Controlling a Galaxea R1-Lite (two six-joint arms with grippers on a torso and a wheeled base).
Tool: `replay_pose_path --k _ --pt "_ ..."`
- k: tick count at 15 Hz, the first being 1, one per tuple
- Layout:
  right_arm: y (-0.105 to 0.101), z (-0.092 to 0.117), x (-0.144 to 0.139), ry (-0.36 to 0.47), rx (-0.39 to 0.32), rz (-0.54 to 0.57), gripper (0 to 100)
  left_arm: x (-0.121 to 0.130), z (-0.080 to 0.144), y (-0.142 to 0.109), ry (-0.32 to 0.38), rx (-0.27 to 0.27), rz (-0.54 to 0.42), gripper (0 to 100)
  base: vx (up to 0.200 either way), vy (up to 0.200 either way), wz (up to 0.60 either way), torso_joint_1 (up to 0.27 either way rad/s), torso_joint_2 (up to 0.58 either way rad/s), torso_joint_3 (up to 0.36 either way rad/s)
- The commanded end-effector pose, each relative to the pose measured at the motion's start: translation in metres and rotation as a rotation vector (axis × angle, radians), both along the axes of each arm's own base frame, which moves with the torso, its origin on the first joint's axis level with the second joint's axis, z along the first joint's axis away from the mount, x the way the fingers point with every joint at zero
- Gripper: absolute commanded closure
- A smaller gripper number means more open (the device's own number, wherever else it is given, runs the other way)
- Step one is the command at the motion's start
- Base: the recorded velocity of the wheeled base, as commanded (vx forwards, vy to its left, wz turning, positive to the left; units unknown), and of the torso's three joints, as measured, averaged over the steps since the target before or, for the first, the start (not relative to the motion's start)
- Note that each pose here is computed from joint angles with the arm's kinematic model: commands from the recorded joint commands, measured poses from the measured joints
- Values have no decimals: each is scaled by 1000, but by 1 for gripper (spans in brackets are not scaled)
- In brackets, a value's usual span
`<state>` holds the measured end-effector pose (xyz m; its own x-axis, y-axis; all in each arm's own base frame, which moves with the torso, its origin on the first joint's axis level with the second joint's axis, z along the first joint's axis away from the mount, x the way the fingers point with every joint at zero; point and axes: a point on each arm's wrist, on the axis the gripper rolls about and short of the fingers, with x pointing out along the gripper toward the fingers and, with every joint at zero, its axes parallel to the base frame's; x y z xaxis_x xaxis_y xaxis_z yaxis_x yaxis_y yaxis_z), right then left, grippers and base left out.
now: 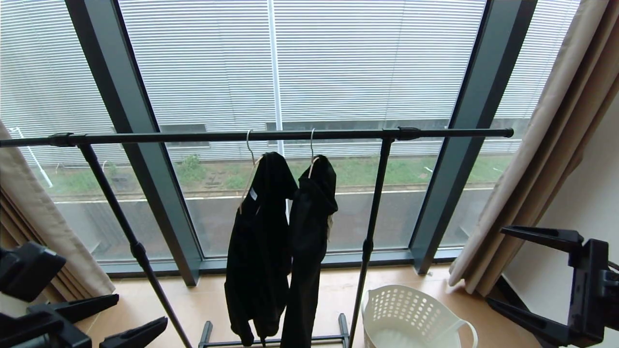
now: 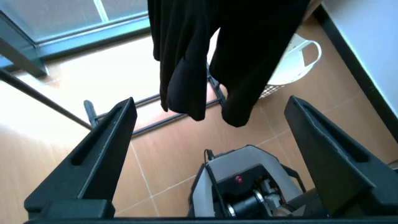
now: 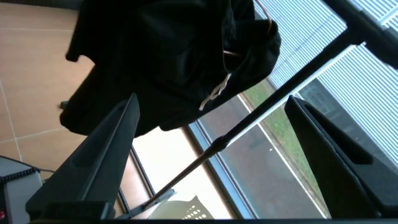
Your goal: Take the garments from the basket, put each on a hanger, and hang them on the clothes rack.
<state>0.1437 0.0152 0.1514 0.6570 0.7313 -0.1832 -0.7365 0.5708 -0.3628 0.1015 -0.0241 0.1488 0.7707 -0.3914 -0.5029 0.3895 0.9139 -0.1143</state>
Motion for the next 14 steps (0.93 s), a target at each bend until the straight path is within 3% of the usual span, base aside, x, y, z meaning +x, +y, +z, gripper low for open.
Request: replay_pose_path --k 1,4,5,8,11,14 --pt "-2 -10 -53 -20 52 -156 0 -37 -11 6 -94 -13 -1 0 0 0 0 0 0 0" --pt "-5 -23 -76 32 109 -355 0 -43 -15 10 -118 19 80 0 0 0 0 0 0 0" --pt "-7 -27 -85 78 131 -491 0 -45 -20 12 -114 56 142 0 0 0 0 0 0 0" --pt "-11 -32 -98 116 165 -664 0 -53 -26 15 -140 80 202 0 0 0 0 0 0 0" --pt "-13 -39 -108 146 194 -794 0 -56 -28 17 -159 103 252 0 0 0 0 0 0 0" --pt "-14 -51 -126 114 211 -811 0 -69 -43 20 -186 153 289 0 0 0 0 0 0 0"
